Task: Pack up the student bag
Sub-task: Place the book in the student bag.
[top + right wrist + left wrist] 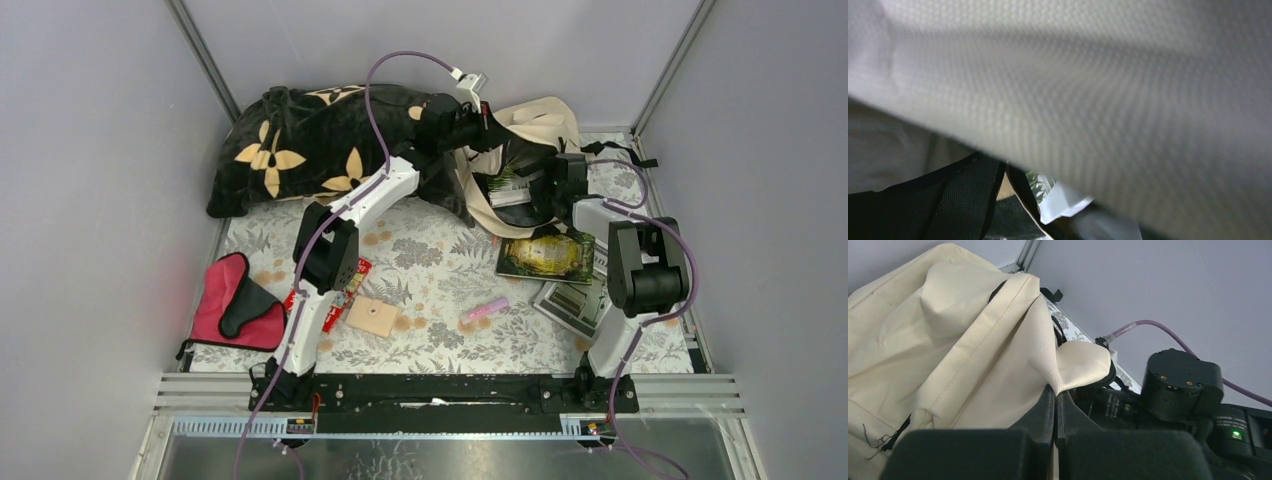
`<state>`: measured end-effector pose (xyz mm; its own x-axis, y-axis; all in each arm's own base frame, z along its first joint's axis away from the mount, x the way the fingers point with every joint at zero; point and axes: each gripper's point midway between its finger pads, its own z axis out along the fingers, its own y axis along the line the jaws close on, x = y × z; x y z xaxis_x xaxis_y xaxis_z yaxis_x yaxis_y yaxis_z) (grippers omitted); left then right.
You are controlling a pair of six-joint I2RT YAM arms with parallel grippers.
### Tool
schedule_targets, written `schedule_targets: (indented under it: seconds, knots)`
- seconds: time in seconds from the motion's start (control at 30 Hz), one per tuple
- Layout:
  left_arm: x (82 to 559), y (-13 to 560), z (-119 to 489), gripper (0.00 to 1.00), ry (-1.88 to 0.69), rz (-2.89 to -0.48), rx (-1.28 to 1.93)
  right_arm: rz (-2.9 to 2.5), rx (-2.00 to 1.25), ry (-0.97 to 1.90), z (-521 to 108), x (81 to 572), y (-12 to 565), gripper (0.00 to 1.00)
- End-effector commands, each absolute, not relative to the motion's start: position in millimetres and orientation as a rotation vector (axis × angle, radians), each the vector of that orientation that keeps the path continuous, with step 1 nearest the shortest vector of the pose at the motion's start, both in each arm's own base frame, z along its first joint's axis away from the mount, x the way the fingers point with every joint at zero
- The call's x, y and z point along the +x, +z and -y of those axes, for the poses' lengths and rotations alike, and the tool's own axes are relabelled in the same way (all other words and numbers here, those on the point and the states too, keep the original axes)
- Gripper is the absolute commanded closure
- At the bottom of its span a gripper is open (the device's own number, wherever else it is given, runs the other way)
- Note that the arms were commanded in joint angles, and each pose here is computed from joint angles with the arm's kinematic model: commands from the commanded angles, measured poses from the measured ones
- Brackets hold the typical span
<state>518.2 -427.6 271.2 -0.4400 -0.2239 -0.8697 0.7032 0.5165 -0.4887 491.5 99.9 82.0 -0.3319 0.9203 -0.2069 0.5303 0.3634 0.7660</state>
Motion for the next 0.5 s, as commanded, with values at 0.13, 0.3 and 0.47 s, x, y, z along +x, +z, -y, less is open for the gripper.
schedule_targets:
  seconds: [0.13, 0.3, 0.47]
  knots:
    - [515.8, 339.5, 411.3, 1.0, -1.118, -1.542, 0.412, -1.975, 1.149, 0.758, -93.6, 475.4, 113.3, 0.1]
    - [509.6, 336.2, 413.7, 1.0, -1.141, -1.555, 0.442, -1.973, 1.141, 0.777, -96.7, 486.5, 106.6, 0.55]
    - [500.9, 337.7, 414.4, 1.0, -1.162, -1.549, 0.476, -1.95, 1.113, 0.789, -98.8, 511.7, 108.7, 0.68]
